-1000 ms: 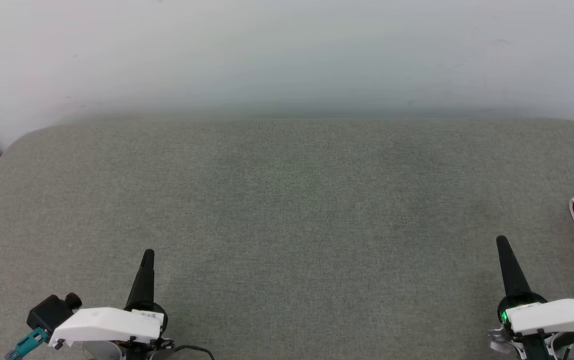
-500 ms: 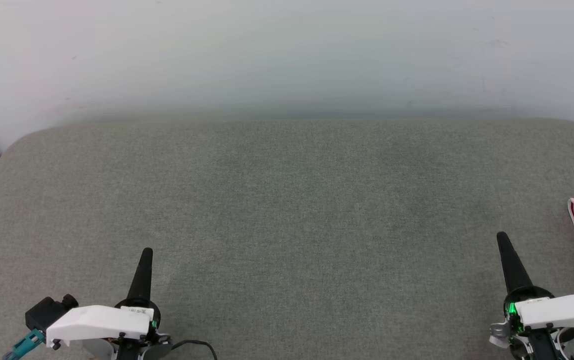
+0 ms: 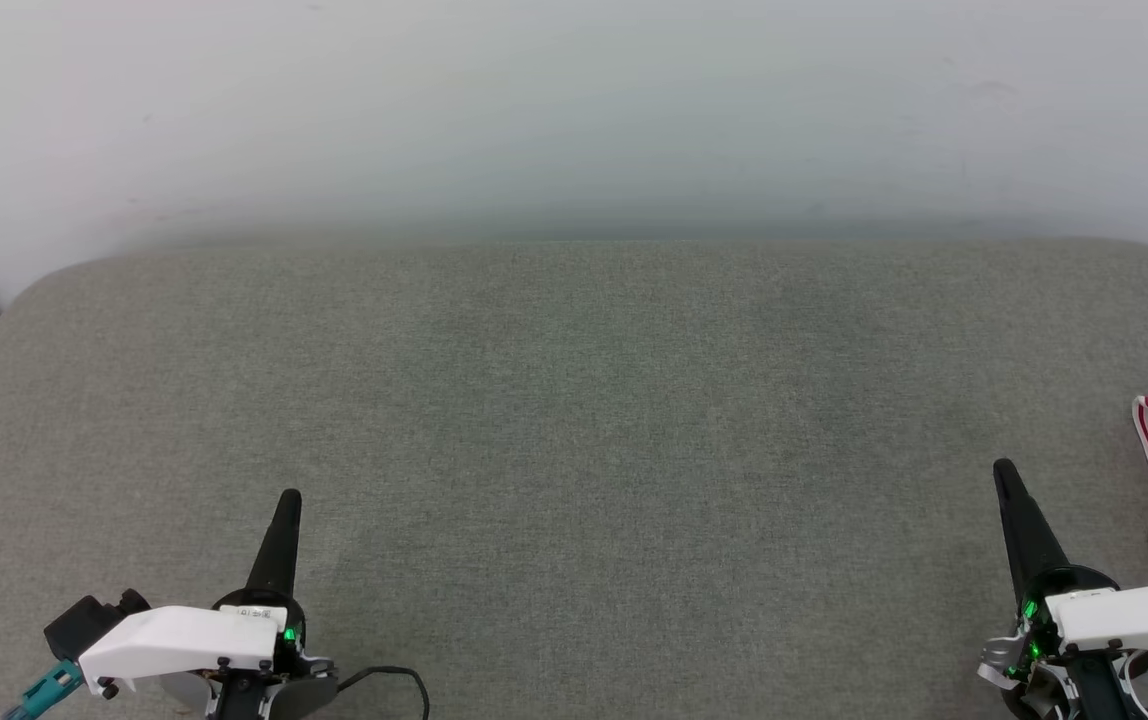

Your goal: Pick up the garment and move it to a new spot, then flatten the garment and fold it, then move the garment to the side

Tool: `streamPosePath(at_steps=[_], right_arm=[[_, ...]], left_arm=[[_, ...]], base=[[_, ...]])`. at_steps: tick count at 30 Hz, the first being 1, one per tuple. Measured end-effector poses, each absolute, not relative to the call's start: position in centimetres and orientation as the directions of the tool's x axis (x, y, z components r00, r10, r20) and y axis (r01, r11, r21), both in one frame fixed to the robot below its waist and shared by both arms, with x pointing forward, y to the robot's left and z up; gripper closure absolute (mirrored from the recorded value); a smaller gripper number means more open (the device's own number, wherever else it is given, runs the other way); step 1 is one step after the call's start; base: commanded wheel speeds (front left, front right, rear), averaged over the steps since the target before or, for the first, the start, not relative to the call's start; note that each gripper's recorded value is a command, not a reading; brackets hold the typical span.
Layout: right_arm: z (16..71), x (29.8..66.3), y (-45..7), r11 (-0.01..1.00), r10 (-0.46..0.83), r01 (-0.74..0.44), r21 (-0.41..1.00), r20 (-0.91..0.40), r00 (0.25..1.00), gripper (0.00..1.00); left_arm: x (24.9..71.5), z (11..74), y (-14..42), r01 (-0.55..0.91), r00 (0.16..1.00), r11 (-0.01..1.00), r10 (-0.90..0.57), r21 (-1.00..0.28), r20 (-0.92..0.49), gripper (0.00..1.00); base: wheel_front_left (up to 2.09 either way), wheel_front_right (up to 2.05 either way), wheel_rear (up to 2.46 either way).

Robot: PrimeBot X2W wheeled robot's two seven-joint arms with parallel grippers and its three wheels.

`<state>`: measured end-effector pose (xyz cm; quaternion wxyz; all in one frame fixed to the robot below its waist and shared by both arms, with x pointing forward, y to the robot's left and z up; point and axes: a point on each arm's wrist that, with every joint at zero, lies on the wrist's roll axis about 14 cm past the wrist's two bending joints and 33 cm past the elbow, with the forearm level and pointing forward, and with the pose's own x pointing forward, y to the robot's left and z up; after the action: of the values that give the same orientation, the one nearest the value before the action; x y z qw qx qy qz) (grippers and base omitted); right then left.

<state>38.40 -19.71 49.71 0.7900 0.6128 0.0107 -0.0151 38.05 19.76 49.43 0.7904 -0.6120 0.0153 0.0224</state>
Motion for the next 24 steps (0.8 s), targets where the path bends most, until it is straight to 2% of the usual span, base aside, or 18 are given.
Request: streamPosePath(at_steps=[24], right_arm=[[50.04, 38.55, -19.91, 0.075, -0.003, 0.024, 0.997, -0.024, 1.000, 1.00]], left_arm=[[38.55, 50.07, 19.90, -0.026, 1.000, 0.074, 0.003, -0.997, -0.026, 1.00]], base=[[0.00, 0.00, 0.00]])
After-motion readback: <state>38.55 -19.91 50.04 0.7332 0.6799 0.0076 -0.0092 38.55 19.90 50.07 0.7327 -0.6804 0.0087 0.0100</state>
